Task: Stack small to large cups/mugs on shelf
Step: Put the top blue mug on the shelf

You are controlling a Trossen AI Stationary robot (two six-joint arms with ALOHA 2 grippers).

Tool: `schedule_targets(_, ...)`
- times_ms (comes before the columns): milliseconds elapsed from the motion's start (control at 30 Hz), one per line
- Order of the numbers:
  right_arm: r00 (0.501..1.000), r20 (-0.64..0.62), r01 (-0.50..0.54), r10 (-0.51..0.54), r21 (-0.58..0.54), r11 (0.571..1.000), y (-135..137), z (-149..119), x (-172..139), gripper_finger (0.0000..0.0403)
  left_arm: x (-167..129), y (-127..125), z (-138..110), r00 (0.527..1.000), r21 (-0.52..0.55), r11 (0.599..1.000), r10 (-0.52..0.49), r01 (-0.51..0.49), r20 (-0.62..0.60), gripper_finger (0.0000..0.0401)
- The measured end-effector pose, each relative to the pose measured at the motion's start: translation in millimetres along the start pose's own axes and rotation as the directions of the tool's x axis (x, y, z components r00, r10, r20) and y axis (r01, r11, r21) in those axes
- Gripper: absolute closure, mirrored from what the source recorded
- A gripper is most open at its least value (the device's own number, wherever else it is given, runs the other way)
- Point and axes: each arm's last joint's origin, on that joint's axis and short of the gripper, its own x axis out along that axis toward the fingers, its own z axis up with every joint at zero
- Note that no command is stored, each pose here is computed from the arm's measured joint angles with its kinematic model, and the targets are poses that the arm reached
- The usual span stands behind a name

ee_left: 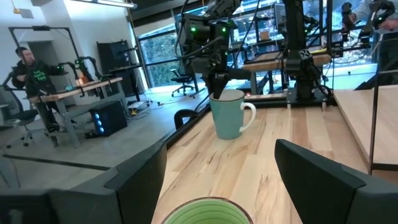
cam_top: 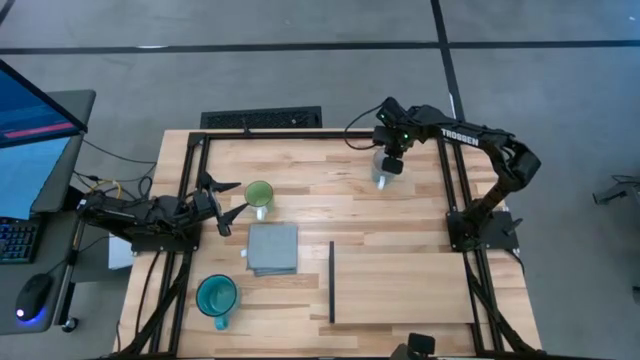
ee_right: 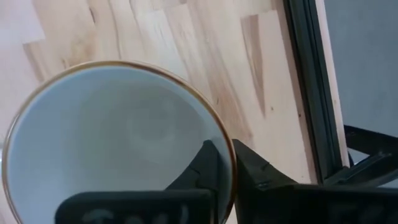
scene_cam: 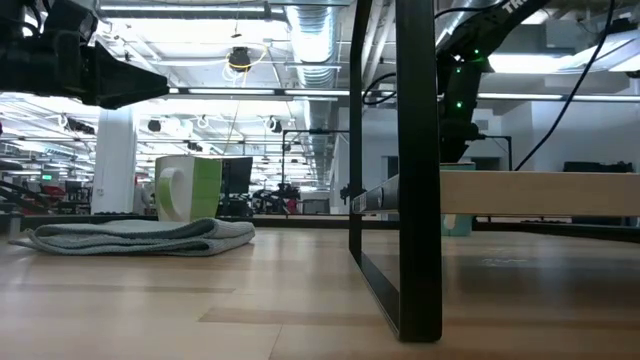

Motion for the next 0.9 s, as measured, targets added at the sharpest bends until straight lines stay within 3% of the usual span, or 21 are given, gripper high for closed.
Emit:
schedule_targets(367,0.997,0.032,-0.064,0.064,0.015,0.998,6,-1,-5,0.0372,0,0,0,1.000,0.000,1.000,0.004,-0.004,-0.001,0.0110)
schedule_targets(733,0.993,0.072,-0.096,0.097,-0.013,0.995,44,-9,-51,0.0376,0,0,0,1.000,0.001,1.000,0.006,-0.006,-0.002,0.0110)
schedule_targets(900,0.984,0.079,-0.159,0.161,-0.022,0.987,69,-15,-72,0.0376,0,0,0,1.000,0.001,1.000,0.009,-0.009,-0.002,0.0110)
